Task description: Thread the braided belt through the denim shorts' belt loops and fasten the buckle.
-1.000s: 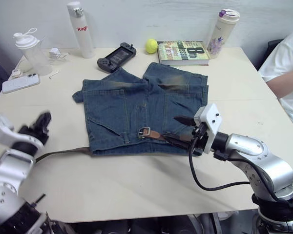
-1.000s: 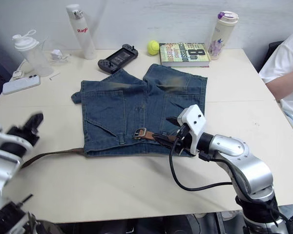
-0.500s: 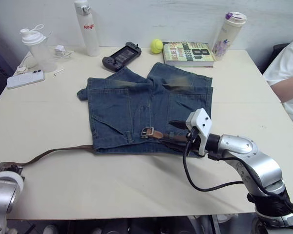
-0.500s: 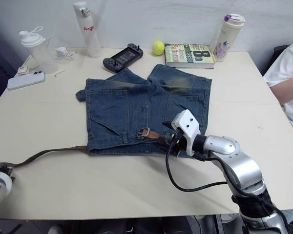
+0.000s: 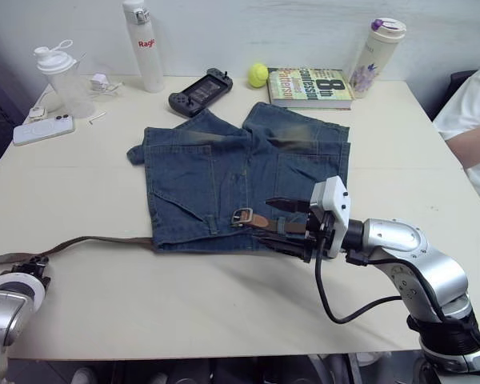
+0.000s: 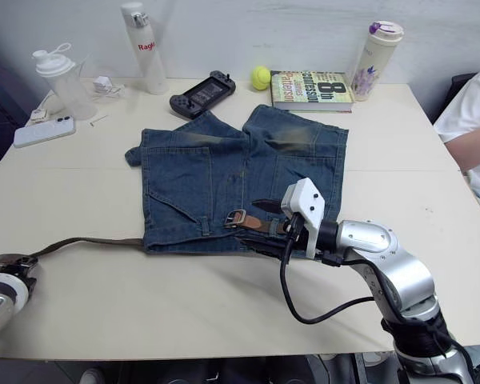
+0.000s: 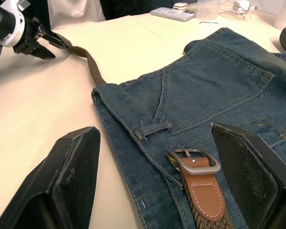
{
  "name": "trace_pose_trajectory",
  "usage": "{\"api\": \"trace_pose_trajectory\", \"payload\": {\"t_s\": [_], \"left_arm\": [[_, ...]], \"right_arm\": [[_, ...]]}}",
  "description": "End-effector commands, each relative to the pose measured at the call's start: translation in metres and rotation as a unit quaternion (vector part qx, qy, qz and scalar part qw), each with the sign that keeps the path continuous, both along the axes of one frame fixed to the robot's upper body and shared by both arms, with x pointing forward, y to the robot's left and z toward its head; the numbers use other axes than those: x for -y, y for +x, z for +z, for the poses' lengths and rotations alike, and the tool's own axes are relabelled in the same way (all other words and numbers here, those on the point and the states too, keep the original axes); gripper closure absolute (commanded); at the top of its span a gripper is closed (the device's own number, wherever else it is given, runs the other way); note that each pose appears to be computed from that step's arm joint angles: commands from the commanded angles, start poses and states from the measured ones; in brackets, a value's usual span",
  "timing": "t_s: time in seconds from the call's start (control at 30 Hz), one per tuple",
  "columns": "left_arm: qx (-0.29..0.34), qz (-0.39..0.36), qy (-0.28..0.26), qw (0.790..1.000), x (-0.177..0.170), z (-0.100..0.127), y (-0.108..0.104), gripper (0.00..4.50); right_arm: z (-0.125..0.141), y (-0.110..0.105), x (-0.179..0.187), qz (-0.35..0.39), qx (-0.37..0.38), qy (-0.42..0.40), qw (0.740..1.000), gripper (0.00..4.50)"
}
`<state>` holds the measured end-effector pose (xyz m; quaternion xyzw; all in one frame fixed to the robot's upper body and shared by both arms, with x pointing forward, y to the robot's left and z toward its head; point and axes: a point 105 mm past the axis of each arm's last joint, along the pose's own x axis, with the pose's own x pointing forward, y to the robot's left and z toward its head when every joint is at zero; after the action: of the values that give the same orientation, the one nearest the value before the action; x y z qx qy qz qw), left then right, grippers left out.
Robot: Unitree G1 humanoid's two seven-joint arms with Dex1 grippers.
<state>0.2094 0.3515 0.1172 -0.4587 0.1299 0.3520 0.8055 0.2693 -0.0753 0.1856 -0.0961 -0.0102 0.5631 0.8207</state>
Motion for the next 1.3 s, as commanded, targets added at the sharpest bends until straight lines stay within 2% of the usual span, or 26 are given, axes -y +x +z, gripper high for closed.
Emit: {"api": "trace_pose_trajectory", "payload": {"t_s": [0.03, 0.23, 0.37, 0.5, 0.7, 0.93, 1.0, 1.03, 1.07, 1.1, 1.13, 1.2, 1.3], "left_arm": [[0.016, 0.02, 0.003, 1.0, -0.01, 0.006, -0.003, 2.05], [0.084, 0.006, -0.002, 0.996, -0.01, 0.023, -0.001, 2.05], [0.105, -0.001, -0.005, 0.994, -0.012, 0.028, -0.006, 2.05], [0.095, 0.009, -0.028, 0.995, -0.017, 0.02, -0.002, 2.05], [0.093, -0.025, -0.05, 0.994, -0.009, 0.01, 0.02, 2.05], [0.086, -0.005, -0.053, 0.995, -0.016, 0.002, 0.026, 2.05], [0.09, -0.003, -0.047, 0.995, -0.018, 0.003, 0.026, 3.0], [0.089, -0.001, -0.043, 0.995, -0.021, 0.003, 0.027, 3.17], [0.089, -0.001, -0.036, 0.995, -0.023, 0.005, 0.028, 3.77], [0.089, -0.003, -0.03, 0.996, -0.025, 0.006, 0.03, 4.04], [0.089, -0.007, -0.018, 0.996, -0.027, 0.009, 0.033, 4.49], [0.093, -0.025, 0.011, 0.995, -0.029, 0.016, 0.042, 4.49], [0.109, -0.087, 0.088, 0.986, -0.023, 0.038, 0.066, 4.49]], "right_arm": [[0.007, -0.003, -0.001, 0.003, 0.022, 0.0, 1.0, 0.56], [0.002, -0.001, 0.0, -0.002, 0.015, -0.006, 1.0, 0.56], [0.001, -0.001, 0.0, -0.001, 0.011, -0.006, 1.0, 0.56], [0.001, 0.0, -0.002, -0.003, 0.012, -0.001, 1.0, 0.56], [0.004, 0.0, -0.002, -0.008, 0.015, 0.003, 1.0, 0.56], [0.003, 0.0, -0.001, -0.017, 0.016, -0.001, 1.0, 0.56], [0.003, 0.0, -0.001, -0.019, 0.015, 0.0, 1.0, 0.5], [0.003, 0.0, 0.0, -0.021, 0.015, 0.001, 1.0, 0.5], [0.003, 0.0, 0.0, -0.022, 0.015, 0.001, 1.0, 0.5], [0.003, 0.0, 0.0, -0.024, 0.015, 0.002, 1.0, 0.5], [0.003, 0.0, 0.0, -0.025, 0.014, 0.003, 1.0, 0.5], [0.004, 0.001, 0.001, -0.028, 0.013, 0.006, 0.999, 0.5], [0.005, 0.001, 0.001, -0.034, 0.013, 0.008, 0.999, 0.5]]}}
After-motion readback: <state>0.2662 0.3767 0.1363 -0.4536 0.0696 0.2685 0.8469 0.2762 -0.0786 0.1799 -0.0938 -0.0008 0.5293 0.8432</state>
